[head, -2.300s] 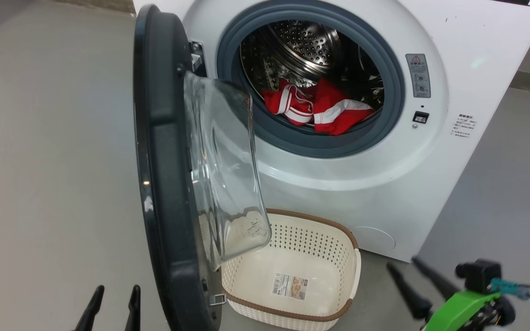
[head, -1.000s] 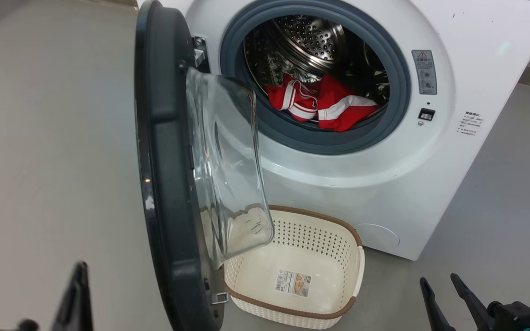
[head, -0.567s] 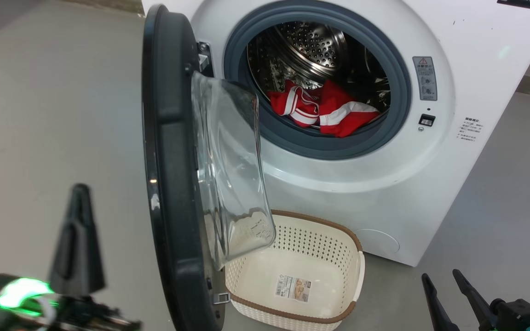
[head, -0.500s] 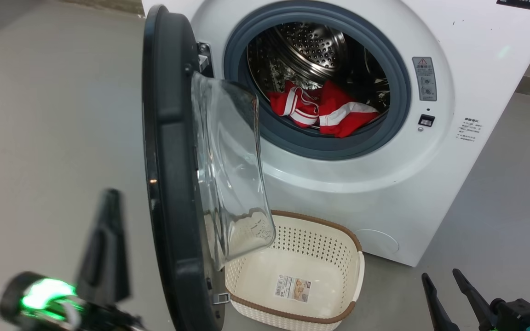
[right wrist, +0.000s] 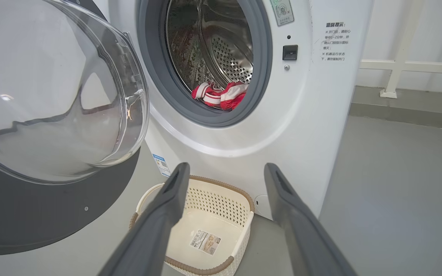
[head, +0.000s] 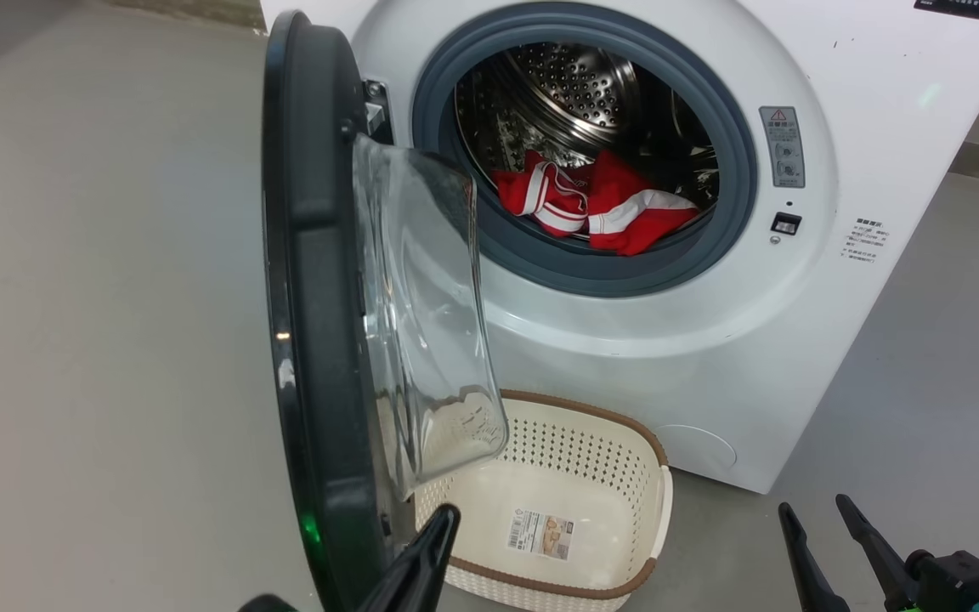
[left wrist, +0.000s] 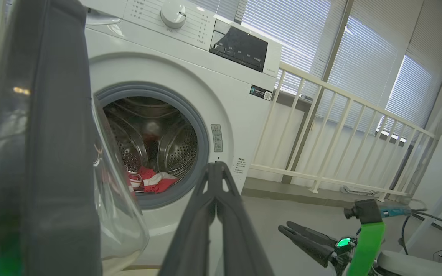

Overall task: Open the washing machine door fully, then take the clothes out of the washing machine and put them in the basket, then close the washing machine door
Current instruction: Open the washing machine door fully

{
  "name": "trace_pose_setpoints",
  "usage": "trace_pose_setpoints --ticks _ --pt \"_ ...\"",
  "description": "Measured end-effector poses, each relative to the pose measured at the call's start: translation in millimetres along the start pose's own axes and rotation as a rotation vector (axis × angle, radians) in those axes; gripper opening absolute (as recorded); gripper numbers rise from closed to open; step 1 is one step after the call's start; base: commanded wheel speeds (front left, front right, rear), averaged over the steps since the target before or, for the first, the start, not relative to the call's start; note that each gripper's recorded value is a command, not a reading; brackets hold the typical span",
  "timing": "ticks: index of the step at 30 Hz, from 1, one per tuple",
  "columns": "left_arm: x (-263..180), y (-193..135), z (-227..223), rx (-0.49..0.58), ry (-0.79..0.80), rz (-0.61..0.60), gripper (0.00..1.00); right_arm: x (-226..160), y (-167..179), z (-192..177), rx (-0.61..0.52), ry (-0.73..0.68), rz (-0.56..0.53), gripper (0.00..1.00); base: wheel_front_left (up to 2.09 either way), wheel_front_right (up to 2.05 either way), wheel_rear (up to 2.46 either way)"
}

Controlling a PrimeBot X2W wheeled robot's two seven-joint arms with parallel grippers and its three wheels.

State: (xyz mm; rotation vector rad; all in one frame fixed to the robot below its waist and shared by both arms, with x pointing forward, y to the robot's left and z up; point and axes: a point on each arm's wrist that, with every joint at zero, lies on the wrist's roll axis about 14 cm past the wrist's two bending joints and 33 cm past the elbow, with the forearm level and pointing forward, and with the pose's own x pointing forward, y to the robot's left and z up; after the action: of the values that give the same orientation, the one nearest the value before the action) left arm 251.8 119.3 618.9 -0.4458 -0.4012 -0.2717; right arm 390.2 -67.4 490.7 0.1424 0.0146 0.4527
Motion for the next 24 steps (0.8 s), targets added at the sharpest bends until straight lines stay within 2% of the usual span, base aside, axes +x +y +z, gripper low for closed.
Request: trace_pose_setpoints --ticks 7,12,18,24 --pt "-22 34 -56 -0.060 0.179 0.120 0.00 0 0 0 0.000 0.001 -0.001 1.00 0.00 0.00 0.00" --pt "-33 57 -76 -0.072 0.236 0.205 0.00 0 -1 0 0.001 0.000 -0.003 1.00 0.00 0.00 0.00" --pt "-34 74 -80 -0.054 0.242 0.253 0.00 0 0 1 0.002 -0.002 -0.001 1.00 0.00 0.00 0.00" --pt "-37 100 -63 -0.010 0.201 0.333 0.00 1 1 0 0.004 -0.002 0.002 1.00 0.00 0.00 0.00"
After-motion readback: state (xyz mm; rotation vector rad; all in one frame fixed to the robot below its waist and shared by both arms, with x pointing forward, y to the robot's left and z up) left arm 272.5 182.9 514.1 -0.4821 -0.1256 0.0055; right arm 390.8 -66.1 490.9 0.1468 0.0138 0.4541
